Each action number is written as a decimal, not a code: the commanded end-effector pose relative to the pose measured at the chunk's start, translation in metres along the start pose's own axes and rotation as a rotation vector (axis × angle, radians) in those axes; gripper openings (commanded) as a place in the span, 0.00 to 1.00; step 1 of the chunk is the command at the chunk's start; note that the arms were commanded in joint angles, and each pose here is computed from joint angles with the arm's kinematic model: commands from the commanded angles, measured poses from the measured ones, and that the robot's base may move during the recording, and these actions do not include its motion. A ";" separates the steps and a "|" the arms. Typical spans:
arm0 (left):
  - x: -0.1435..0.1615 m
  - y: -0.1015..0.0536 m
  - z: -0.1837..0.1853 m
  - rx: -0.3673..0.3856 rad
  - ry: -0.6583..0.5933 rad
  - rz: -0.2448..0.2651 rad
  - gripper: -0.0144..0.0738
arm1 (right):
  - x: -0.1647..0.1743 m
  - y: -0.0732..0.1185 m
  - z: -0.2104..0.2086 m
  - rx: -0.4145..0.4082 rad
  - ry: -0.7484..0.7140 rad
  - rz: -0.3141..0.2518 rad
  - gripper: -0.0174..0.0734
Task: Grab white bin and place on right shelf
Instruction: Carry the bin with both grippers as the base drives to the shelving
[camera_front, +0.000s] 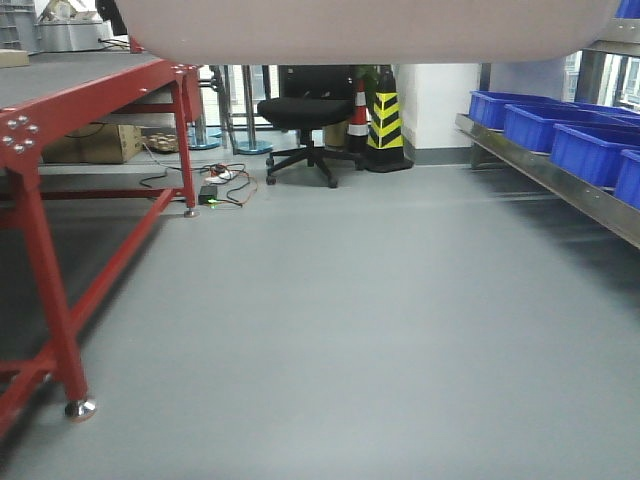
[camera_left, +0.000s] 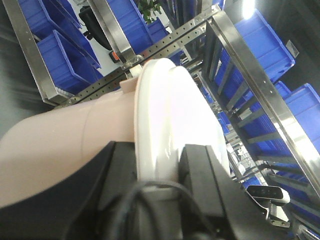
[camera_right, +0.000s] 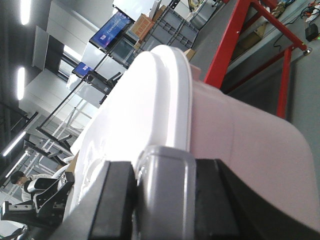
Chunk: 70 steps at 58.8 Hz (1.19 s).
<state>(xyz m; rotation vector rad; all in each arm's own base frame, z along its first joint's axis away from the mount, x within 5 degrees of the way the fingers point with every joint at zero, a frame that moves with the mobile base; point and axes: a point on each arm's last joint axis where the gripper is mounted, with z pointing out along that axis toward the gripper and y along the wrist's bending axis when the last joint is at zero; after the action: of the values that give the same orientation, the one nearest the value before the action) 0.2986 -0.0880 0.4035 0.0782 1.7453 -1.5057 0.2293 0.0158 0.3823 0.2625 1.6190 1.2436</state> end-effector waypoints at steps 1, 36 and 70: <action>0.027 -0.055 -0.002 0.321 0.256 0.080 0.02 | 0.011 0.051 -0.006 -0.350 0.132 -0.018 0.26; 0.027 -0.054 -0.001 0.320 0.256 0.078 0.02 | 0.011 0.051 -0.006 -0.348 0.131 -0.017 0.26; 0.027 -0.054 -0.001 0.320 0.256 0.078 0.02 | 0.011 0.051 -0.006 -0.347 0.130 -0.017 0.26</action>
<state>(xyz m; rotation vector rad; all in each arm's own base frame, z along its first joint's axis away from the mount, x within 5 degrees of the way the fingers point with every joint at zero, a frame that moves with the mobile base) 0.2986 -0.0880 0.4034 0.0792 1.7465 -1.5045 0.2293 0.0158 0.3823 0.2625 1.6190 1.2436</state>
